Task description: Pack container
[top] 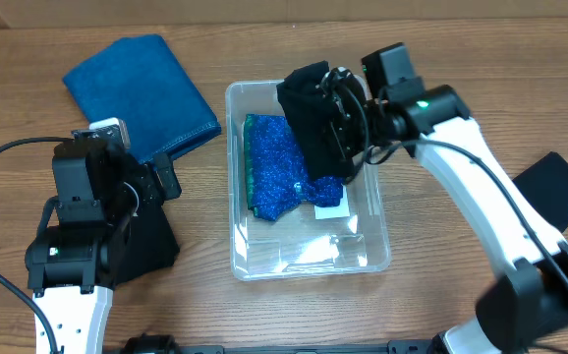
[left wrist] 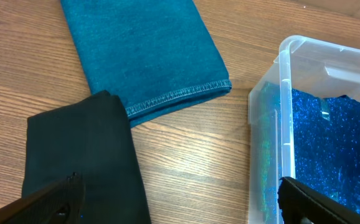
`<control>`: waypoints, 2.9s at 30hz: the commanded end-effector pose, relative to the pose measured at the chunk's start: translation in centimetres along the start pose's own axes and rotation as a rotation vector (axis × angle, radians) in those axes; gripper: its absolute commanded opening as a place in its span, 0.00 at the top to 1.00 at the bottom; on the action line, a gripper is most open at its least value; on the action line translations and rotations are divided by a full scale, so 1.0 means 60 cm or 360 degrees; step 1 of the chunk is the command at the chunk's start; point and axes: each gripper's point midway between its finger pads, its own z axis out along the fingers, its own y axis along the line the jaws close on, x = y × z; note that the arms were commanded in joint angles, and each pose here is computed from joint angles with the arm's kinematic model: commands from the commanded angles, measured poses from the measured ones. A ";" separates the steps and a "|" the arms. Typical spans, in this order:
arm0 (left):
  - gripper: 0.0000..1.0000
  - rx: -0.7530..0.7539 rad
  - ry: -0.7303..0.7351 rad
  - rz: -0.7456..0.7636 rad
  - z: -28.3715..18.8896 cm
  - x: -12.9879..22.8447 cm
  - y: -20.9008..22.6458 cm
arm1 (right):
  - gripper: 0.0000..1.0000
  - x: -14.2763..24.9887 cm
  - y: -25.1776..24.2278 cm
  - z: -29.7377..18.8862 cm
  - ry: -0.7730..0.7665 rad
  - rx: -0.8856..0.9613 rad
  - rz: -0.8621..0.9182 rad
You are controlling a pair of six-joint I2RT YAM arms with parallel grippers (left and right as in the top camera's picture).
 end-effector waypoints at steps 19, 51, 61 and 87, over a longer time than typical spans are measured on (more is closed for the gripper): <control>0.00 -0.0006 -0.0044 0.0050 -0.009 -0.016 -0.003 | 0.00 -0.048 -0.095 -0.015 -0.0071 0.0495 0.0443; 0.00 -0.0006 -0.0044 0.0049 -0.009 -0.016 -0.003 | 0.43 -0.132 -0.169 -0.249 -0.0547 0.0891 0.0819; 0.00 -0.0006 -0.0044 0.0049 -0.009 -0.016 -0.003 | 0.00 0.317 -0.479 -0.481 -0.0484 0.1175 0.2356; 0.00 -0.0005 -0.0044 0.0048 -0.009 -0.016 -0.003 | 0.00 0.551 -0.604 -0.212 -0.0481 0.0697 0.2385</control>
